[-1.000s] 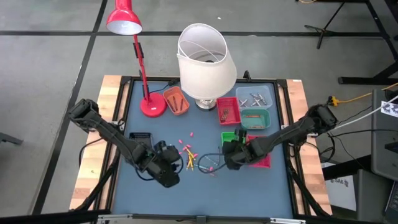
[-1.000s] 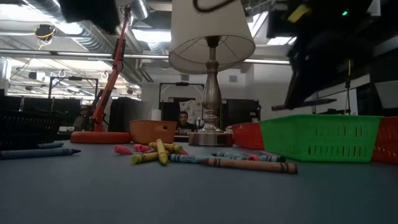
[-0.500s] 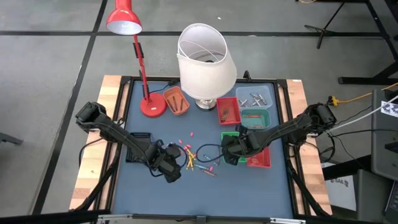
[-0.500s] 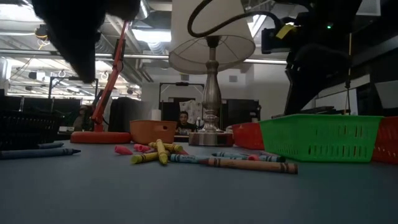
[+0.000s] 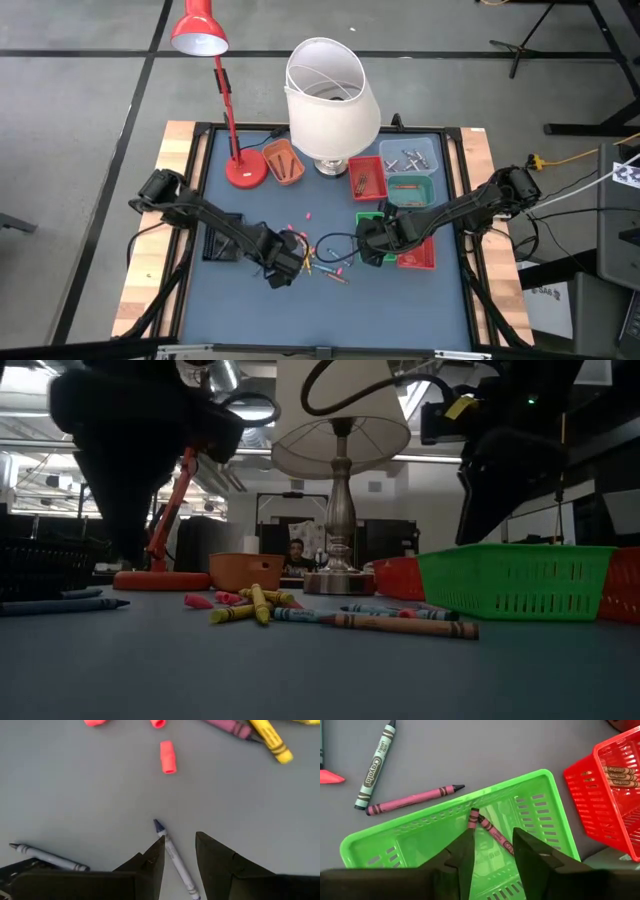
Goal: Sort crayons
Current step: Put the blue crayon into the black bin
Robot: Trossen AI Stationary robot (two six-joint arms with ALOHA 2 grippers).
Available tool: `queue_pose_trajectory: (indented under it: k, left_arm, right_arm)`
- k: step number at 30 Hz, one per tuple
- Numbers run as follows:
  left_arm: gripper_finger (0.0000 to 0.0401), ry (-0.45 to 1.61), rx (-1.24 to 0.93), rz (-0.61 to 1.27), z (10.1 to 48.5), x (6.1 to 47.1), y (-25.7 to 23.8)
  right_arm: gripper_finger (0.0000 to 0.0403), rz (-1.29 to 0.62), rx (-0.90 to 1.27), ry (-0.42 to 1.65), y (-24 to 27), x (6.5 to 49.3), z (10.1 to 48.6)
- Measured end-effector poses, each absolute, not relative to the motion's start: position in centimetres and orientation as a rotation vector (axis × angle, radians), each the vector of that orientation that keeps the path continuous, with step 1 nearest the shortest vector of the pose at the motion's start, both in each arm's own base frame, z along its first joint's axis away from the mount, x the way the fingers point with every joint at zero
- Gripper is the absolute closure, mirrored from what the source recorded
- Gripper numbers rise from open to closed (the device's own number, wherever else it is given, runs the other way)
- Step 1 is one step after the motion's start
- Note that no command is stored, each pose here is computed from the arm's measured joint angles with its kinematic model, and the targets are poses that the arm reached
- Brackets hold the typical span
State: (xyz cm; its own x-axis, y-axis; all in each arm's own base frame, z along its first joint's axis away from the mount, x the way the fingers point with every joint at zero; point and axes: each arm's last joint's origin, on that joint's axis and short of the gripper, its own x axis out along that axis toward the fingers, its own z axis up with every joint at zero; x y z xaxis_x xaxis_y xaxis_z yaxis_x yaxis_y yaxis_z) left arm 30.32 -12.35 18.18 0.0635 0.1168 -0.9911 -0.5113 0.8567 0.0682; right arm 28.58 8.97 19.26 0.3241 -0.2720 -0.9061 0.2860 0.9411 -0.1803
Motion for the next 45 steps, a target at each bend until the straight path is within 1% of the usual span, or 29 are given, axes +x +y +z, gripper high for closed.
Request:
queue_pose_trajectory:
  k: [9, 15, 20, 26, 45]
  left_arm:
    - [0.0308, 1.436, -0.356, 0.51, 18.1, 30.6, -11.5]
    - [0.0308, 1.519, -0.351, 0.524, 16.0, 29.1, -11.1]
    - [0.0308, 1.525, -0.355, 0.528, 14.7, 28.4, -10.9]
    - [0.0308, 1.522, -0.348, 0.524, 14.6, 28.4, -10.8]
    - [0.0308, 1.494, -0.431, 0.455, 14.5, 29.1, -11.3]
  right_arm:
    - [0.0271, -0.362, 0.02, 1.173, 9.0, 28.7, 19.3]
    - [0.0271, -0.362, 0.021, 1.17, 9.0, 28.7, 19.3]
    - [0.0271, -0.362, 0.021, 1.17, 9.0, 28.7, 19.3]
    - [0.0271, -0.361, 0.021, 1.17, 9.0, 28.7, 19.3]
    - [0.0272, -0.359, 0.026, 1.16, 9.1, 28.8, 19.3]
